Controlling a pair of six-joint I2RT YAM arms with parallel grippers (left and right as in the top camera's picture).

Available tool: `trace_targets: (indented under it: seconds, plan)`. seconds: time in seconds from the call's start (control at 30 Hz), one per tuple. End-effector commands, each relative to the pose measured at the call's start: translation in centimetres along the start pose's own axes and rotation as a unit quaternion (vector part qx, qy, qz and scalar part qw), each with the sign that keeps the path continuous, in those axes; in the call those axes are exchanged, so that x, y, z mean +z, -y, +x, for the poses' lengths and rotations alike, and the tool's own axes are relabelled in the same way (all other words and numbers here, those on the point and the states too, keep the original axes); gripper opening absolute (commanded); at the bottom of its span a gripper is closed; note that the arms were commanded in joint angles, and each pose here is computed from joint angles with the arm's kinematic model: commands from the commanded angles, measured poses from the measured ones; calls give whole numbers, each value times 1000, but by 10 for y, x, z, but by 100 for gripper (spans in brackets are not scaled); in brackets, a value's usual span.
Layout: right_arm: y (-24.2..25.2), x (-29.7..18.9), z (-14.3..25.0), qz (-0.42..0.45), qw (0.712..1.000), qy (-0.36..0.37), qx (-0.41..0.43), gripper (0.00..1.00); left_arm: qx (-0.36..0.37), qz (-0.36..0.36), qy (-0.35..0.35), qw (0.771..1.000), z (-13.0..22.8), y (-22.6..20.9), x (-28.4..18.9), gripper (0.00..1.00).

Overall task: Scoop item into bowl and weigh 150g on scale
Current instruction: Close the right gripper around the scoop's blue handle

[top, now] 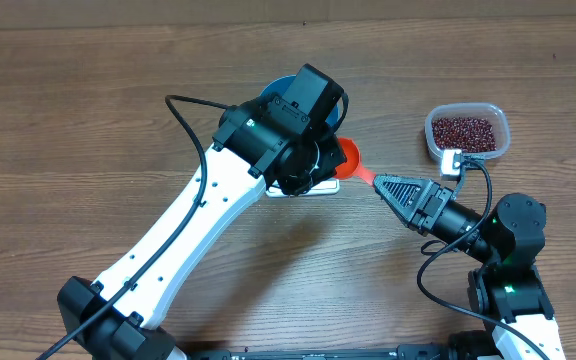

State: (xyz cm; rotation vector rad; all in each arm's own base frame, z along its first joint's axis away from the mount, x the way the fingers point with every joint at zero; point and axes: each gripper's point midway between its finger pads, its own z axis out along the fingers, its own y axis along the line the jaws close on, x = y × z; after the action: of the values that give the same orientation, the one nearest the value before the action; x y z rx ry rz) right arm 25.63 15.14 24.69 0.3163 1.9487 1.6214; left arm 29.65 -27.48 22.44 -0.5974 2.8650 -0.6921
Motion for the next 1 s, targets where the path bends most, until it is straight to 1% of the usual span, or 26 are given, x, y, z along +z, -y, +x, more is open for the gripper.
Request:
trace_targets:
  seconds: [0.0,0.3,0.57,0.83,0.97]
  plan:
    - [-12,0,-4,-10,1000,4,-12,38,19,16,6,1000,4,11,-7,4]
    - [-12,0,-4,-10,1000,4,-12,37,9,15,14,1000,2,11,-7,4]
    - [-12,0,-4,-10,1000,4,-12,23,9,15,14,1000,2,11,-7,4]
    - [-12,0,-5,-9,1000,5,-12,20,9,13,13,1000,2,10,-7,4]
    - [-12,0,-5,-9,1000,5,-12,17,8,8,21,1000,0,8,-7,4]
